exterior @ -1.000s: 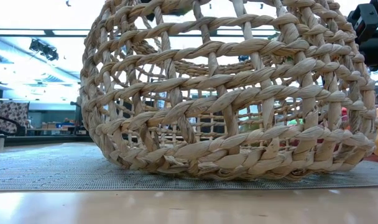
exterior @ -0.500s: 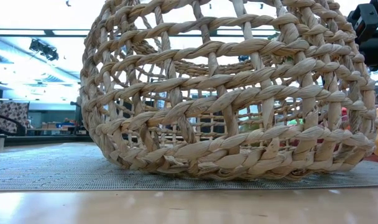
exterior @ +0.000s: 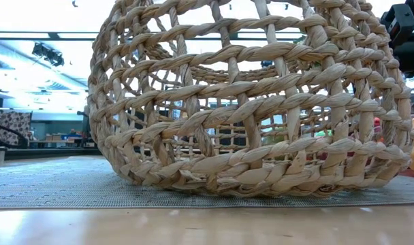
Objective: Build produce basket
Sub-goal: Put the cucumber into the basket
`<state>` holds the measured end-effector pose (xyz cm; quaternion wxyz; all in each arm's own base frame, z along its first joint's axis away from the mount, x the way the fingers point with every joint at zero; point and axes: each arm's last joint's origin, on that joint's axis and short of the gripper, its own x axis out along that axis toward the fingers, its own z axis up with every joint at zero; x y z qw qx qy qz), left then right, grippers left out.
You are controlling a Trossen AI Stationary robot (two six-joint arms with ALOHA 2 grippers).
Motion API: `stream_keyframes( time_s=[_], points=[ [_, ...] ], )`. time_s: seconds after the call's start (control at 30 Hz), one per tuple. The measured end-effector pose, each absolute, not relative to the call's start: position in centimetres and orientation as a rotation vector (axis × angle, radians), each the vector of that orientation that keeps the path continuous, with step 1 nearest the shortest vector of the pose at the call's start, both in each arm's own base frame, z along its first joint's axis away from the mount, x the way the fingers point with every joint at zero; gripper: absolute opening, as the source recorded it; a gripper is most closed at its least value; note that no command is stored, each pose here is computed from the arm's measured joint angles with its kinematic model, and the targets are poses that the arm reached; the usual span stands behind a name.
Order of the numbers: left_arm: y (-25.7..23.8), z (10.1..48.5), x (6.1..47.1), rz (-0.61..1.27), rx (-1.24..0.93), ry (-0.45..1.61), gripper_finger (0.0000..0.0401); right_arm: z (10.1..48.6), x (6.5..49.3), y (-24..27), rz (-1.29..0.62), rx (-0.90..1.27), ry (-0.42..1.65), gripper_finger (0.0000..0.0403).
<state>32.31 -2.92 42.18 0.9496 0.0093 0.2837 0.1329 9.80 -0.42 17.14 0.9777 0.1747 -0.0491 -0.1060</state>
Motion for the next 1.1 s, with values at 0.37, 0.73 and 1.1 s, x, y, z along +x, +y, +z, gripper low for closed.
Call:
stream_keyframes(
  time_s=[0.37, 0.73, 1.1],
  points=[
    [-3.0, 41.7, 32.7, 0.057, -0.218, 0.656, 0.0148, 17.1, 9.8, -0.4, -0.213, 0.352, -0.098, 0.0168],
    [-3.5, 41.8, 32.7, -0.076, -0.267, 0.667, 0.0148, 17.1, 9.8, -0.4, -0.213, 0.352, -0.099, 0.0168],
    [-4.9, 42.0, 32.9, -0.08, -0.266, 0.63, 0.0149, 17.1, 9.8, -0.4, -0.213, 0.352, -0.099, 0.0168]
  ],
)
